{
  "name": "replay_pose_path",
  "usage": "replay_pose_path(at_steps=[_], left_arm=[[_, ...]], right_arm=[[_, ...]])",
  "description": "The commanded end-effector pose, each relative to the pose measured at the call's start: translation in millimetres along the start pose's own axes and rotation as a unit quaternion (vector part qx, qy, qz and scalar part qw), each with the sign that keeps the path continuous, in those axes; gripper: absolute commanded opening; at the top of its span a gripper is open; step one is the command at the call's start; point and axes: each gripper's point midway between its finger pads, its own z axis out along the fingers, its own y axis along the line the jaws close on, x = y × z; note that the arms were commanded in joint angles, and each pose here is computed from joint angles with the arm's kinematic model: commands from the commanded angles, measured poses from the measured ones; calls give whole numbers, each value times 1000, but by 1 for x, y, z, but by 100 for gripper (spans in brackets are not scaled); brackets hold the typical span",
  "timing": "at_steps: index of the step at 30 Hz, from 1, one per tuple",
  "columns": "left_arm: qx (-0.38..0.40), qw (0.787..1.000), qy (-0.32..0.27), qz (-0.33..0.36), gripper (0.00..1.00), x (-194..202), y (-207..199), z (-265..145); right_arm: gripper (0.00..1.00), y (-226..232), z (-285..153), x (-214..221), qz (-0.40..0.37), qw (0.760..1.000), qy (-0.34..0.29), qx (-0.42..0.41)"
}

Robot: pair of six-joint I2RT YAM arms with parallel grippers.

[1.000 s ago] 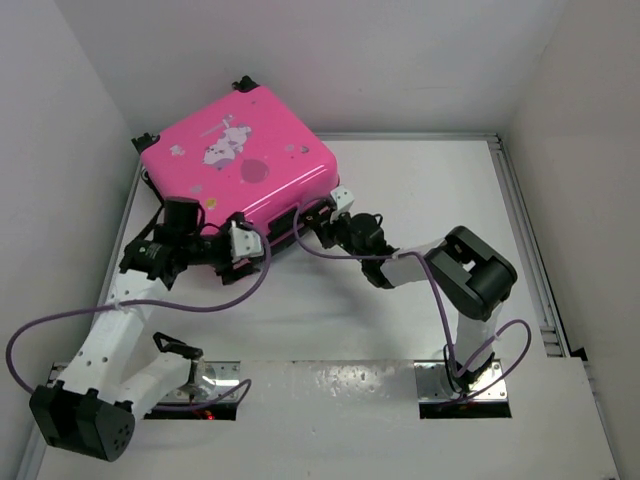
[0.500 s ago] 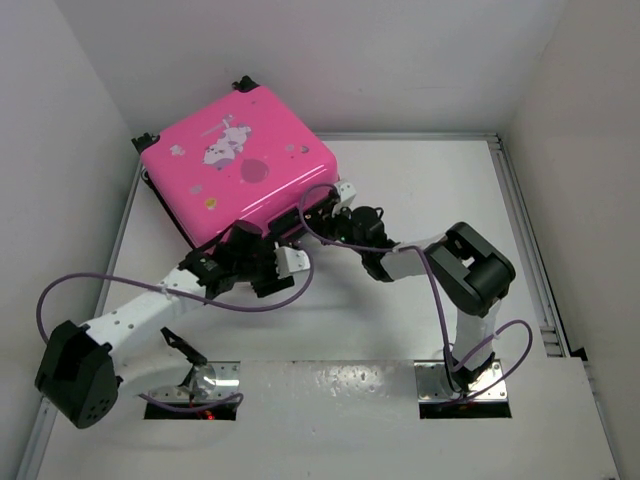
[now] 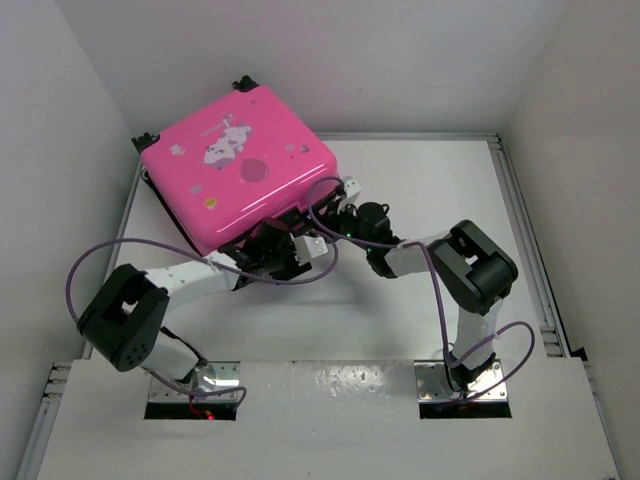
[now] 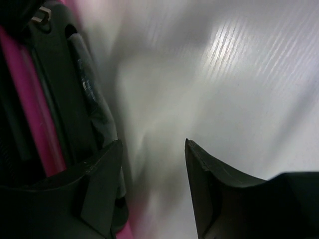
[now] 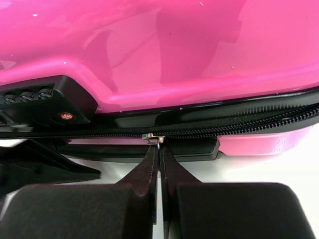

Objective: Pack the luggage

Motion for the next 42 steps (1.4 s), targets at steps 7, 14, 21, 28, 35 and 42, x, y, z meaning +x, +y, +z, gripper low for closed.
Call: replay_pose_path(at_steps=[7, 14, 21, 28, 35, 42], left_arm=[[-70, 996, 44, -36, 51, 10, 49, 33], [-59, 995, 68, -31, 9, 38, 48, 9], [-46, 995, 85, -7, 0, 73, 41, -36], [-56, 992, 105, 45, 0, 111, 40, -79], [-59, 988, 139, 21, 0, 136, 52, -89], [-88, 981, 174, -21, 0, 154, 79, -84]], right_arm=[[0, -16, -2, -17, 7, 1000, -23, 13], [0, -33, -4, -16, -9, 999, -18, 31], [0, -70, -17, -23, -30, 996, -17, 85], [0, -88, -34, -24, -44, 994, -6, 97], [0, -127, -34, -26, -53, 988, 1, 142], [0, -189, -25, -70, -78, 975, -35, 207]])
